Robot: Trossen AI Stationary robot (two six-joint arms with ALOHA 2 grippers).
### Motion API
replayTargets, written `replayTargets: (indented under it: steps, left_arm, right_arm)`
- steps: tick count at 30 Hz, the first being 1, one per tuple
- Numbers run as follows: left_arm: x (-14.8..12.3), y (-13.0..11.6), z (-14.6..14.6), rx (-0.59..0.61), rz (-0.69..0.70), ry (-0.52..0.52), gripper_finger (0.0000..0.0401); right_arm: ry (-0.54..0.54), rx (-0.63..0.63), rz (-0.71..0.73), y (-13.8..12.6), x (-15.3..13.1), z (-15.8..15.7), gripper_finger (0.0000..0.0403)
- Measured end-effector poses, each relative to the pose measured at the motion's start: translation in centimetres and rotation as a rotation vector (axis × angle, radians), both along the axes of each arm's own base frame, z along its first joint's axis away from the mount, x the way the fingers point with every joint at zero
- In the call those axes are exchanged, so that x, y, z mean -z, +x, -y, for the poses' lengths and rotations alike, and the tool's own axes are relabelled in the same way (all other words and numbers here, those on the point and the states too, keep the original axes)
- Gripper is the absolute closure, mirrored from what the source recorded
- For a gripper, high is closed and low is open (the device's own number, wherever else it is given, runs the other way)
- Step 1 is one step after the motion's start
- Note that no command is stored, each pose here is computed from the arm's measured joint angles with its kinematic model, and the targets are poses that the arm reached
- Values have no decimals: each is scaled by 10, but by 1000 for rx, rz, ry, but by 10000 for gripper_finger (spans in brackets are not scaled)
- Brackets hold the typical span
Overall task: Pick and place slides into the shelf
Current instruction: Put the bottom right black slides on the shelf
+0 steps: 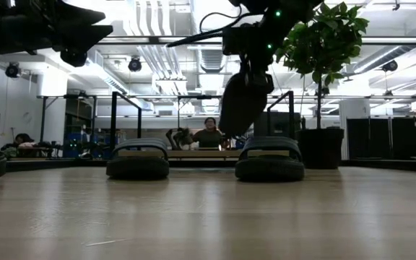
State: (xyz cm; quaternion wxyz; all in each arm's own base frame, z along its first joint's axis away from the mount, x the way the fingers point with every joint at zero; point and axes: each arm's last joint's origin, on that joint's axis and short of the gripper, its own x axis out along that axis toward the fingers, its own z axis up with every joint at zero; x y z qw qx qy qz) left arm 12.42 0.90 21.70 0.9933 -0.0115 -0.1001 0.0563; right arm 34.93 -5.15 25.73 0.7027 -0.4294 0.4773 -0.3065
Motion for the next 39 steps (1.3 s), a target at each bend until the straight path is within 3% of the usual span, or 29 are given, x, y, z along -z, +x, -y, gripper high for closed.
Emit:
replayTargets:
  steps: [21,39]
  left_arm:
    - [1,0,0,0,-7,1,230]
    - [1,0,0,0,-7,2,230]
  right_arm:
    - [-20,49,-54,-16,42,-1,395]
    - [-19,48,-97,-22,53,-2,395]
